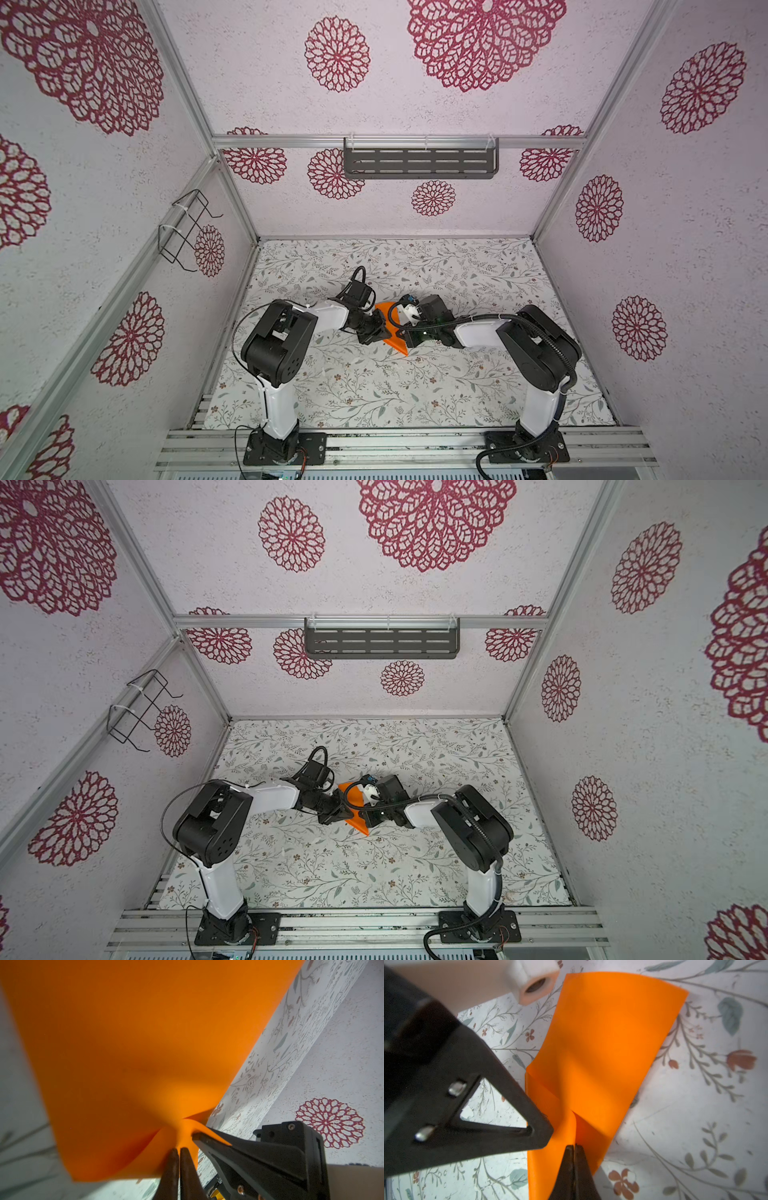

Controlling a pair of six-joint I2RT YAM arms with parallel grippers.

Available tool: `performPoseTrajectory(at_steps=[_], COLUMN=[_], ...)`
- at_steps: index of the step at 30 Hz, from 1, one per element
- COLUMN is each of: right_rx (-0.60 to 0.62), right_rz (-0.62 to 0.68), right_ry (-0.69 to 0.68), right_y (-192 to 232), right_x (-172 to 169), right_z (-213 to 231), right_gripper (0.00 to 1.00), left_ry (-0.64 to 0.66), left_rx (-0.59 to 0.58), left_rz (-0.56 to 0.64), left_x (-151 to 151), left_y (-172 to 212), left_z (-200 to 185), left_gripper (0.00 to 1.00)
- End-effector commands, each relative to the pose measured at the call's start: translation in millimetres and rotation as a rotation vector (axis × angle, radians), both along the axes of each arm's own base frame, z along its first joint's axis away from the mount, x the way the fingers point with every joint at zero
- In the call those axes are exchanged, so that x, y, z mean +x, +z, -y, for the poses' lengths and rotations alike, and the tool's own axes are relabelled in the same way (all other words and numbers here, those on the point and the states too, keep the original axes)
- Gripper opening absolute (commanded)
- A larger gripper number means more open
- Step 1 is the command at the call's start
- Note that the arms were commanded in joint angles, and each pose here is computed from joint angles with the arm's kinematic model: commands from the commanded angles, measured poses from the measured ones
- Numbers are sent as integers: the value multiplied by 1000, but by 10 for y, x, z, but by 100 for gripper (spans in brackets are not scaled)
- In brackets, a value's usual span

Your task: Fold a paper plane with a square sheet of paper (pick it up from the middle)

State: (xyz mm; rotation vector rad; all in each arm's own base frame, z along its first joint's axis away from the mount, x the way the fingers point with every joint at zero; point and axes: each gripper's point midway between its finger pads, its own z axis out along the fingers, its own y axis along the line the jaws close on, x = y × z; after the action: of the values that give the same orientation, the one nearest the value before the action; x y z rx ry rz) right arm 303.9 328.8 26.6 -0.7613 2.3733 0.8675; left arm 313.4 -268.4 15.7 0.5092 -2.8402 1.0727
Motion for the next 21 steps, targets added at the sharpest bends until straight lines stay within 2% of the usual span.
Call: performPoseTrajectory(at_steps=[1, 21], right_rx=[-36, -59], right_rz=[-51, -78], right_ry=[-22, -21], right_y=[-126, -219], right_x=[-28, -40], right_z=[61, 71], right_gripper=[4, 9], left_ry=[2, 11], left_rx=[25, 66], left_rz=[1, -3], left_x=[-2, -32], left_y=[1, 10], left_z=[-23, -96], left_gripper=[8, 8])
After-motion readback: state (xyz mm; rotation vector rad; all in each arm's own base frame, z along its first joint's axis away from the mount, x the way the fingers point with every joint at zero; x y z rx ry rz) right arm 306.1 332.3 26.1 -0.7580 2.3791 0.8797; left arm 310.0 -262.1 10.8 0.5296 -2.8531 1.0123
